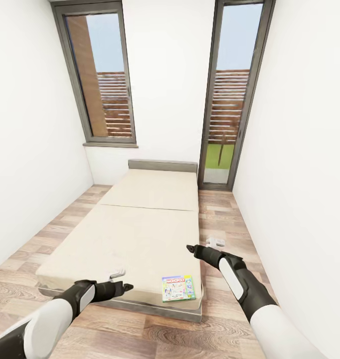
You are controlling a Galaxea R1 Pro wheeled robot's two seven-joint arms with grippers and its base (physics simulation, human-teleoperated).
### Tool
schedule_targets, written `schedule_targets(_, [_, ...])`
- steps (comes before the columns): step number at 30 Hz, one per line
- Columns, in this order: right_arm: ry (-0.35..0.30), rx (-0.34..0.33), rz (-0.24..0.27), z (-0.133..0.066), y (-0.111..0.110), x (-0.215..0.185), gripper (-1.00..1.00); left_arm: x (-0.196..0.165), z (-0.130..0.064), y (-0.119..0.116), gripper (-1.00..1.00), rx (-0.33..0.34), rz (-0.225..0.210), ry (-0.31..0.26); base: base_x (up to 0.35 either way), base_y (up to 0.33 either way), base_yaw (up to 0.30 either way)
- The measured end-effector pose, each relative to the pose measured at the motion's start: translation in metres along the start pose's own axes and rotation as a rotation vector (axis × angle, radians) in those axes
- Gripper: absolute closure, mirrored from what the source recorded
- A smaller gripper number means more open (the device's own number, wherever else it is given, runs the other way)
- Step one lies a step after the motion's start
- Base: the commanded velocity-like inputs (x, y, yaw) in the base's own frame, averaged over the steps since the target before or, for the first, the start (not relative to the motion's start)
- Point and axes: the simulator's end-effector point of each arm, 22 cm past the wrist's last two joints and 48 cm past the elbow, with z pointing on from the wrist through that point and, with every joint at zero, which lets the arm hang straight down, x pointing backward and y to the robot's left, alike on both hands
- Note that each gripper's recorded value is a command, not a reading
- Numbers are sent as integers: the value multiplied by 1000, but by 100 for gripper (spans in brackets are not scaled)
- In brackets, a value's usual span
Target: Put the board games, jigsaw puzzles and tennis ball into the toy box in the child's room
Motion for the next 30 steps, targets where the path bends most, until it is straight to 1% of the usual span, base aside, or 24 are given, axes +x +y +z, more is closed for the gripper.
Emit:
schedule_targets(4, [-44,-25,-15,-4,12,-19,-100,5,4,0,-100,3,-5,6,0,0,0])
schedule_targets(7, [-53,-45,-13,-13,17,-7,-100,7,7,0,-100,4,-7,7,0,0,0])
schedule_targets(9, [-70,-70,-16,-27,27,-2,-100,7,9,0,-100,5,-9,8,0,0,0])
schedule_targets(11, [-109,-119,-32,-53,50,-12,-100,8,11,-1,-100,7,-10,8,0,0,0])
schedule_targets(14, [-133,-155,-44,-72,66,-20,-100,8,14,0,-100,8,-13,7,0,0,0])
schedule_targets(15, [-136,-161,-44,-74,69,-21,-100,8,15,0,-100,9,-16,6,0,0,0])
schedule_targets(16, [-141,-171,-41,-78,73,-23,-100,7,15,-1,-100,13,-29,0,0,0,0])
schedule_targets(17, [-143,-174,-40,-78,74,-23,-100,6,16,-1,-100,16,-39,-5,0,0,0])
schedule_targets(18, [-145,-180,-37,-80,76,-24,-100,3,17,-1,-100,22,-60,-15,0,0,0])
schedule_targets(21, [-148,-185,-33,-81,76,-24,-100,0,19,-2,-100,32,-95,-31,0,0,0])
schedule_targets(29, [-152,-187,-31,-78,71,-23,-100,-3,23,3,-100,47,-140,-45,0,0,0])
schedule_targets(30, [-152,-191,-28,-77,72,-22,-100,-3,24,4,-100,49,-150,-48,0,0,0])
